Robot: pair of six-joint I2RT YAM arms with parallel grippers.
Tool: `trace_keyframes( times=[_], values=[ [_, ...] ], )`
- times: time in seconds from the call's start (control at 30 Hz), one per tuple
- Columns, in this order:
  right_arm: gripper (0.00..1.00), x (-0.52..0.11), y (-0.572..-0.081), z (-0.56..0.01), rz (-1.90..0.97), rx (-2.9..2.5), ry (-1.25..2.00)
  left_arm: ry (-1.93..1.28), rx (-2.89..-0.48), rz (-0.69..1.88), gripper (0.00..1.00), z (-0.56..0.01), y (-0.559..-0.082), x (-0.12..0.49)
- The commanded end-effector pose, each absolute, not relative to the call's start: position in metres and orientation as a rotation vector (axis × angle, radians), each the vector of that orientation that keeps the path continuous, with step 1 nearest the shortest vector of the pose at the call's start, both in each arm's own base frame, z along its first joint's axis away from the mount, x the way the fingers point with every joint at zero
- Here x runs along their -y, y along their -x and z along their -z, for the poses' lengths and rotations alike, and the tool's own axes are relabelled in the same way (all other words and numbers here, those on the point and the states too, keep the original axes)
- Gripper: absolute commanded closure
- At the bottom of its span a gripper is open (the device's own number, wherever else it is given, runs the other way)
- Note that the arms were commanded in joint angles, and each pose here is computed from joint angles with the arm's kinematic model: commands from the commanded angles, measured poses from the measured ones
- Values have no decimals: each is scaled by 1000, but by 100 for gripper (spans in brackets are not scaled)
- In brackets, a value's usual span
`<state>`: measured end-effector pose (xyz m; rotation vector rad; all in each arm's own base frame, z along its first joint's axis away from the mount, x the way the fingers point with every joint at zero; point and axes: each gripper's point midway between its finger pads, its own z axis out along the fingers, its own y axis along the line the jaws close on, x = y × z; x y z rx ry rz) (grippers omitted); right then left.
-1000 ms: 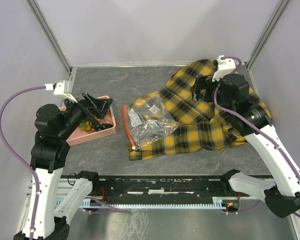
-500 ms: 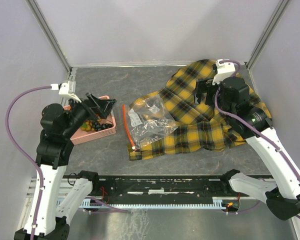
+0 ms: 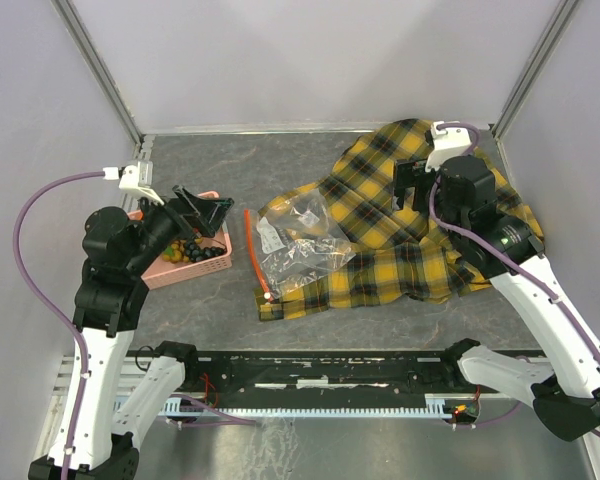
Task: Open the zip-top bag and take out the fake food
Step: Reset both arms
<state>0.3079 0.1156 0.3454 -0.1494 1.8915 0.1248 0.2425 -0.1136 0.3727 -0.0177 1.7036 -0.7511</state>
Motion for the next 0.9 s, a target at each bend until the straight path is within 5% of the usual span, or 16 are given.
trace_keyframes(
  times=[0.0, 0.87],
  values=[
    [1, -106, -307, -355, -83, -1857, 120, 2, -1658, 765, 1, -384, -244, 115],
    [1, -97, -307, -352, -28, -1863, 93, 2, -1676, 744, 1, -376, -245, 113]
  ],
)
